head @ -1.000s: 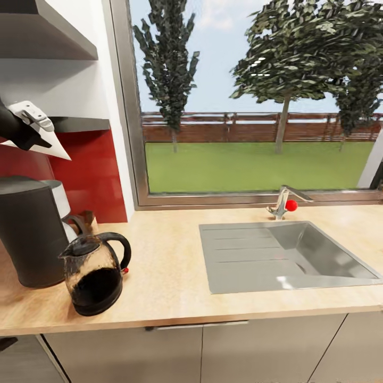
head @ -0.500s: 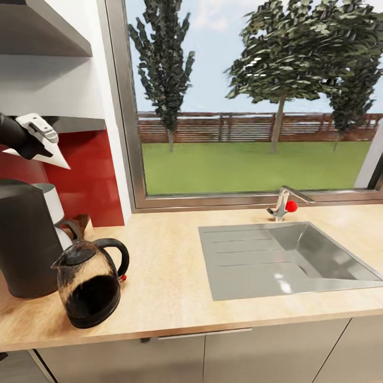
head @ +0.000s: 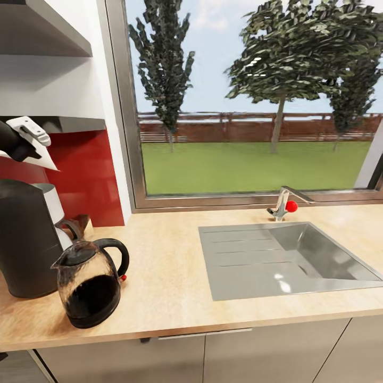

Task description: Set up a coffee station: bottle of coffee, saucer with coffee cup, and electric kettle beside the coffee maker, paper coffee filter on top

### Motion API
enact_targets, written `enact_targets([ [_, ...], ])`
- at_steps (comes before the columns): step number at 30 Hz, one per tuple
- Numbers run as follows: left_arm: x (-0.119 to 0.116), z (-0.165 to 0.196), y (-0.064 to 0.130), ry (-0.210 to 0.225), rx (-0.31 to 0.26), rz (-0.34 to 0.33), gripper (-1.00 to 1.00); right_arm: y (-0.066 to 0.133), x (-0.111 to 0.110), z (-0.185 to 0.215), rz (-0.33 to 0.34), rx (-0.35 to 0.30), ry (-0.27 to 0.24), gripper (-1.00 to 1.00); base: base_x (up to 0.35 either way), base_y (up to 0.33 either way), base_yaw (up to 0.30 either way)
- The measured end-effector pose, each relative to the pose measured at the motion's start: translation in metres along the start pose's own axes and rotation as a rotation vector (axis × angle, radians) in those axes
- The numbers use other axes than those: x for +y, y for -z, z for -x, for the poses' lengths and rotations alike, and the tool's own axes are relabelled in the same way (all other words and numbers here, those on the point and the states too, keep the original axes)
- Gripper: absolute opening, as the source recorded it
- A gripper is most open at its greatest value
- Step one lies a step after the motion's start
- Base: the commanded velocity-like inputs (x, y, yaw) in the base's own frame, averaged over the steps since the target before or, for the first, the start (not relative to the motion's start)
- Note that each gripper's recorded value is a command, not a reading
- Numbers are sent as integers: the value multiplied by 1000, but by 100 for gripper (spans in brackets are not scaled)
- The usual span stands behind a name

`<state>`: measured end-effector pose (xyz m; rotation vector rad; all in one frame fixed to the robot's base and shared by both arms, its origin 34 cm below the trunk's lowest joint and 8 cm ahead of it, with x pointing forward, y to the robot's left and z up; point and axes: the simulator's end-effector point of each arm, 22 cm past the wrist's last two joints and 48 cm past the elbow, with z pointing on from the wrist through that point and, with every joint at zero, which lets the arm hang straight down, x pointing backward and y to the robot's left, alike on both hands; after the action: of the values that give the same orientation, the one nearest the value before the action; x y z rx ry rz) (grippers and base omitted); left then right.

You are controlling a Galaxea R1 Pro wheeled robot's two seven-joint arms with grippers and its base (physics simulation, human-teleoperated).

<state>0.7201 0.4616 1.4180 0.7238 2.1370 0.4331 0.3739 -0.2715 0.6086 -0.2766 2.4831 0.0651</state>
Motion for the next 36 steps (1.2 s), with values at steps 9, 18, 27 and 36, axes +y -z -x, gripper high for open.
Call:
enact_targets([
  [9, 8, -3, -1, -8, 19, 36, -100, 0, 0, 0, 0, 0, 0, 100, 0, 0, 0],
  [18, 20, -13, -7, 21, 56, 60, -100, 0, 0, 0, 0, 0, 0, 100, 0, 0, 0],
  [27, 27, -18, -11, 22, 85, 88, -100, 0, 0, 0, 0, 0, 0, 100, 0, 0, 0],
  [36, 27, -20, -14, 13, 101, 96, -100, 0, 0, 0, 0, 0, 0, 100, 0, 0, 0],
])
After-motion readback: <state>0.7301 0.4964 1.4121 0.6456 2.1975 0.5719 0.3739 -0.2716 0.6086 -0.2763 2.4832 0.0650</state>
